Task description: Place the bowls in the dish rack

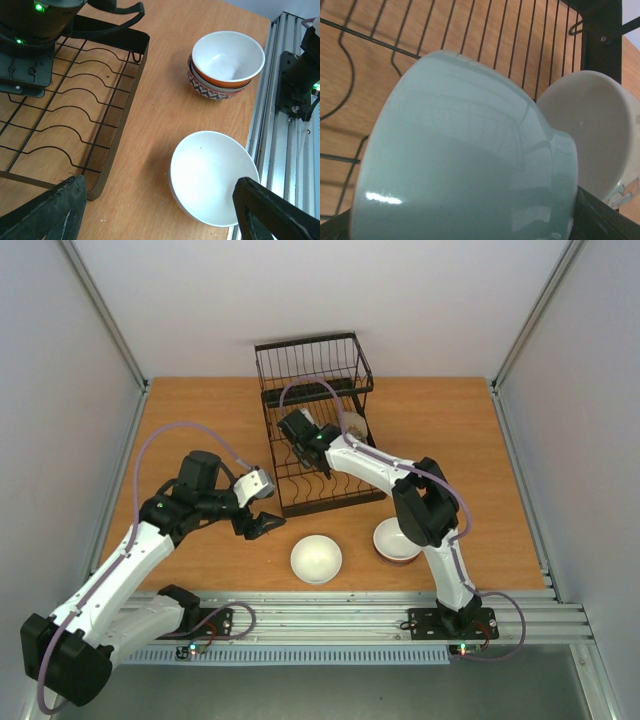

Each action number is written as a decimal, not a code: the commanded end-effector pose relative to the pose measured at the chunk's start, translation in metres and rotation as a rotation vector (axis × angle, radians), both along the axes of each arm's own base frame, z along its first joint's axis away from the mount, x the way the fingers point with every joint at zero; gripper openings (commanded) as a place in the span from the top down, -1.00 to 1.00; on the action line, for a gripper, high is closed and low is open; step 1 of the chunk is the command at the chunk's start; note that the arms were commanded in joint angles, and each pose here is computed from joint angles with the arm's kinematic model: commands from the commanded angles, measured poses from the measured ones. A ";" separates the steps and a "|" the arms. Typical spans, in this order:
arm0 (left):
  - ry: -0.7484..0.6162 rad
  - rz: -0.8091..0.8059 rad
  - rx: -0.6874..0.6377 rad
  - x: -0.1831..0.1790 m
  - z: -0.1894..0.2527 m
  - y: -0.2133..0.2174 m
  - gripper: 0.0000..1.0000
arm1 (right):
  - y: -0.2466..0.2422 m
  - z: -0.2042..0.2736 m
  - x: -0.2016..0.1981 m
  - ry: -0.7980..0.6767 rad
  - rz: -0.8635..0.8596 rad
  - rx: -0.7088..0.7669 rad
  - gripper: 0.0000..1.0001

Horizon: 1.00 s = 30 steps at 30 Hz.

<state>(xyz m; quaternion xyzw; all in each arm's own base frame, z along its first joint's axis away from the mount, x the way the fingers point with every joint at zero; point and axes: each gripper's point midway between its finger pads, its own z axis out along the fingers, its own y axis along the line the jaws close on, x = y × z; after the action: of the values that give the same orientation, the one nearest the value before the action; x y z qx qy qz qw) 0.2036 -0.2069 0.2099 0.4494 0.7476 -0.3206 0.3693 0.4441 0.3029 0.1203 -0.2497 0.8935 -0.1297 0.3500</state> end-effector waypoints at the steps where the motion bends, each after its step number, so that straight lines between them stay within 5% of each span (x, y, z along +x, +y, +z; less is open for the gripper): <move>1: -0.039 0.000 -0.009 0.002 0.004 0.001 -0.61 | -0.008 0.024 0.022 -0.090 -0.044 -0.025 0.97; 20: -0.008 -0.016 -0.003 0.001 -0.003 -0.002 -0.61 | -0.011 -0.006 0.047 -0.037 -0.068 -0.035 0.97; 22: -0.004 -0.020 -0.005 0.000 -0.003 -0.002 -0.61 | -0.016 -0.006 0.050 -0.040 -0.085 -0.052 0.71; 24: 0.000 -0.022 -0.005 0.000 -0.003 -0.002 -0.61 | -0.018 -0.007 0.051 -0.043 -0.089 -0.069 0.13; 25: 0.001 -0.023 -0.006 0.000 -0.004 -0.002 -0.61 | -0.020 -0.007 0.051 -0.047 -0.093 -0.077 0.01; 30: 0.005 -0.032 -0.008 -0.001 -0.004 -0.003 -0.61 | -0.028 -0.003 0.053 -0.070 -0.116 -0.108 -0.23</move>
<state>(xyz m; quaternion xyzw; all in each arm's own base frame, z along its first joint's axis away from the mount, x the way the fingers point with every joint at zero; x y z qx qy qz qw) 0.2032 -0.2078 0.2070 0.4508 0.7480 -0.3240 0.3638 0.4822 0.2920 0.1030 -0.2351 0.8951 -0.1663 0.3404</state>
